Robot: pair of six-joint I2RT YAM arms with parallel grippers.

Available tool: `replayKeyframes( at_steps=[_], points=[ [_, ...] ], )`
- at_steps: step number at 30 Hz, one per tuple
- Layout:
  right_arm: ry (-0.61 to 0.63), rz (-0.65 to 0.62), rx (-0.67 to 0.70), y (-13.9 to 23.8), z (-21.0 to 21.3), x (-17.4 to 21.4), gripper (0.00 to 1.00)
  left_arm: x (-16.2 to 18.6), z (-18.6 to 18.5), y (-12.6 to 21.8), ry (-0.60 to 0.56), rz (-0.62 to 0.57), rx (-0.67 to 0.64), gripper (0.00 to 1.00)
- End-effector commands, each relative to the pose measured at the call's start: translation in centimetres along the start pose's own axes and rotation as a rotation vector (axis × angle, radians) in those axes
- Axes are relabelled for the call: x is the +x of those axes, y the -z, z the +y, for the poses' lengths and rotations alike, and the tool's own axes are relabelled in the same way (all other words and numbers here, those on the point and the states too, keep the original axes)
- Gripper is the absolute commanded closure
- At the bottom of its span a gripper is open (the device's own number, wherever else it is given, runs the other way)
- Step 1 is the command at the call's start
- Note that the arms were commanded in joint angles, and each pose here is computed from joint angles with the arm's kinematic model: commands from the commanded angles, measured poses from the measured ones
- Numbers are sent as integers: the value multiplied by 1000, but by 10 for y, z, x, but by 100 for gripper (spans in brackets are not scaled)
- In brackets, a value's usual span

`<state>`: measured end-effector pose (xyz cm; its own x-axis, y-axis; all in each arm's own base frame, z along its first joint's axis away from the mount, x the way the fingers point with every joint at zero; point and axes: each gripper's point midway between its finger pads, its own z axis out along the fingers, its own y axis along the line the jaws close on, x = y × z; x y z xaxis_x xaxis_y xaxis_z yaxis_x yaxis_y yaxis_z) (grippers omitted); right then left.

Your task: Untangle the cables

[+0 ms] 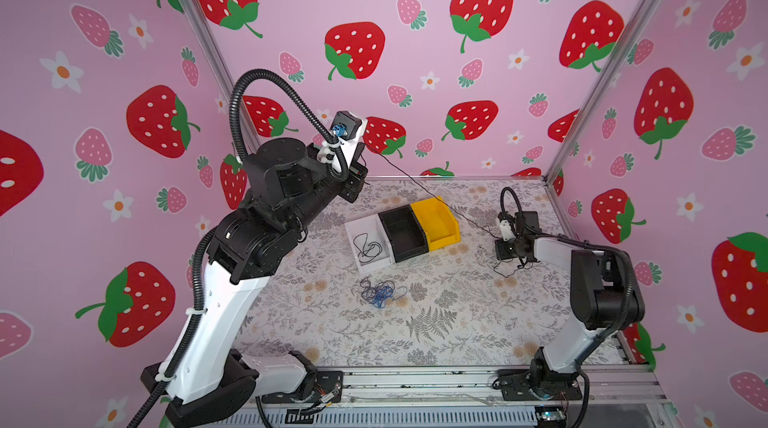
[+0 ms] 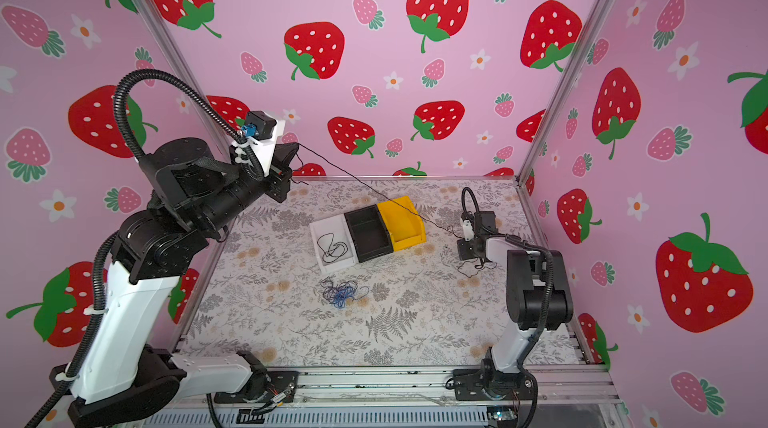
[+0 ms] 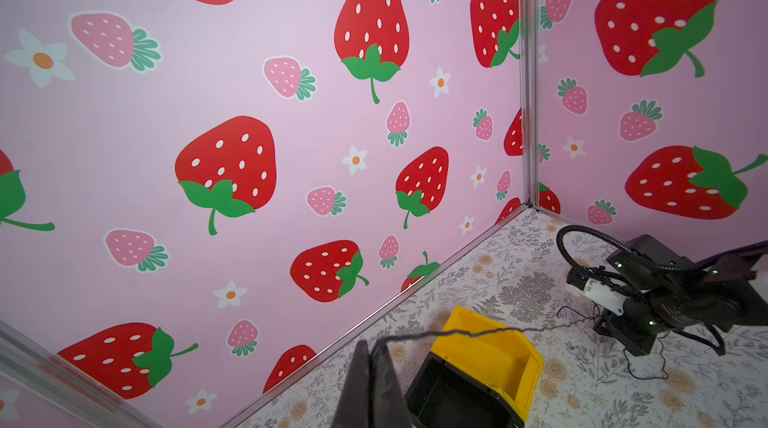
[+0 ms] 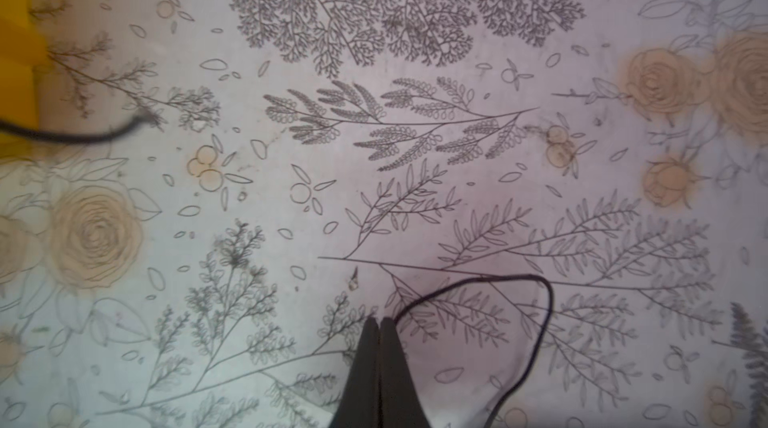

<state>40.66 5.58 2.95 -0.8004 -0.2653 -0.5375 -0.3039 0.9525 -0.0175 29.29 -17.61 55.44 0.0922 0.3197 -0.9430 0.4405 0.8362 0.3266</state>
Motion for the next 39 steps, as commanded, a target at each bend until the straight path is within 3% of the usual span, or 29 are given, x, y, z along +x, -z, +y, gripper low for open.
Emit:
replayKeyframes(
  at_steps=[1,13,17,25,33,39],
  points=[
    [-12,38,46,-1,-14,4,100,-18,12,11,-18,-49,-32,100],
    [-34,73,100,-16,-46,12,100,-21,13,12,-22,-54,-33,100],
    [-26,24,68,-11,-42,2,100,-18,5,7,-8,-52,1,100],
    [5,-208,-32,40,-16,-44,58,-9,-14,-8,35,-43,90,100],
    [56,-326,-100,82,18,-61,44,-17,1,-14,-30,-63,4,100],
    [165,-439,-228,122,67,-76,41,-30,10,-23,-94,-85,-46,100]
  ],
)
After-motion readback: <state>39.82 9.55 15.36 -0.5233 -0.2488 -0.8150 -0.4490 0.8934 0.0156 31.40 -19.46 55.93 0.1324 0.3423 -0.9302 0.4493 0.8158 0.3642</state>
